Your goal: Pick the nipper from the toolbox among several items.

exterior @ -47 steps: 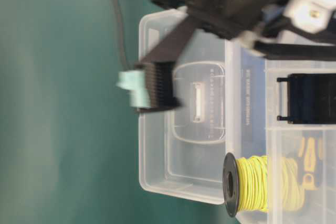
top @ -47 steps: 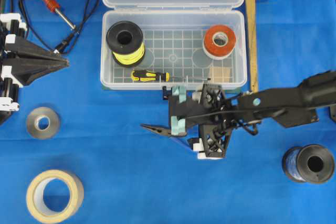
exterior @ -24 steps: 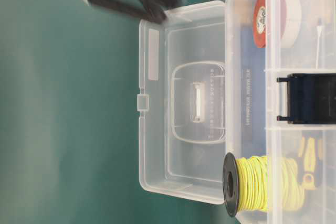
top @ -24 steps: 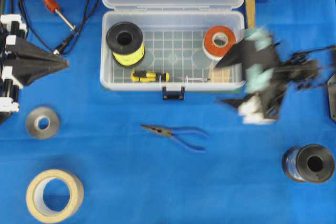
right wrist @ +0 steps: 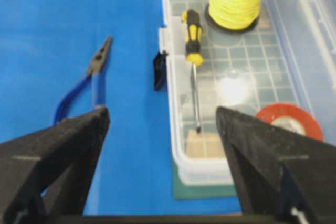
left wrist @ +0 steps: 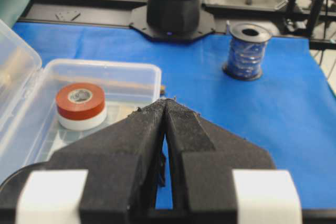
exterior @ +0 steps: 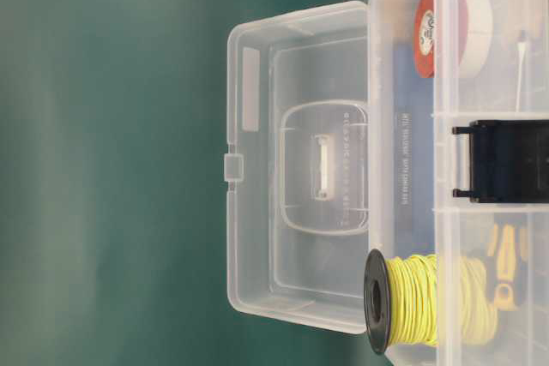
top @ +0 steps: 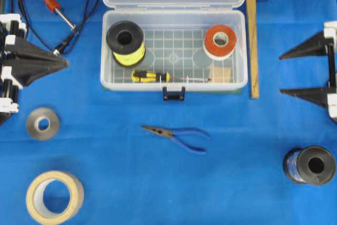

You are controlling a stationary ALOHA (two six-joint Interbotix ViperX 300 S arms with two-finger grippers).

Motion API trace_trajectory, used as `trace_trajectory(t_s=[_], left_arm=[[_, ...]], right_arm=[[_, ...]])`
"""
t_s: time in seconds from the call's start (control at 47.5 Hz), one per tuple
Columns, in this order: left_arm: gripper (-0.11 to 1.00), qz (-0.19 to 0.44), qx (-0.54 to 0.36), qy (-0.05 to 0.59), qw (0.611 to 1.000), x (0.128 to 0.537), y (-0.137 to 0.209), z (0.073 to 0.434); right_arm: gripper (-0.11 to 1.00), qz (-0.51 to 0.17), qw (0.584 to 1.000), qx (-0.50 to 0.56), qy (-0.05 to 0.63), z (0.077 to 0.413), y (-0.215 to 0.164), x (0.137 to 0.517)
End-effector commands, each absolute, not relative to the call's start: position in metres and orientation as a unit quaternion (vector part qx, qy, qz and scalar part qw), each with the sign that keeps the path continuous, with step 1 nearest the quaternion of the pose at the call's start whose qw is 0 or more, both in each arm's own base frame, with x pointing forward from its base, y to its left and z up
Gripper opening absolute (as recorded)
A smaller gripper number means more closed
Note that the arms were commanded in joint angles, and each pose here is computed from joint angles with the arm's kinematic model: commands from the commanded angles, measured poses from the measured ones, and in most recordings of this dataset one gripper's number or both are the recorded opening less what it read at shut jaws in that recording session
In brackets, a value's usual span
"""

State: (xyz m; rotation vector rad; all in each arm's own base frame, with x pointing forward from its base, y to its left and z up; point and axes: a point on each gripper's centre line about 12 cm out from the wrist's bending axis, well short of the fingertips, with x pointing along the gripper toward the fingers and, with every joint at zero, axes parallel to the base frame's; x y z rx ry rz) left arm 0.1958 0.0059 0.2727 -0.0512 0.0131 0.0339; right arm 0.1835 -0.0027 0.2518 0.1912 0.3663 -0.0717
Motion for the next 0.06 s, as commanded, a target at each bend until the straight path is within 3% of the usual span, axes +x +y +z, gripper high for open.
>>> trace_trajectory(t_s=[0.0, 0.042], left_arm=[[0.00, 0.018, -0.026, 0.000, 0.999, 0.1969, 0.0062, 0.2767], [0.00, 0.018, -0.026, -0.001, 0.999, 0.1969, 0.0062, 0.2769]], right_arm=[[0.82, -0.032, 0.981, 0.096, 0.165, 0.2478, -0.0029, 0.1806], [0.82, -0.031, 0.981, 0.097, 0.163, 0.2434, -0.0029, 0.1800]])
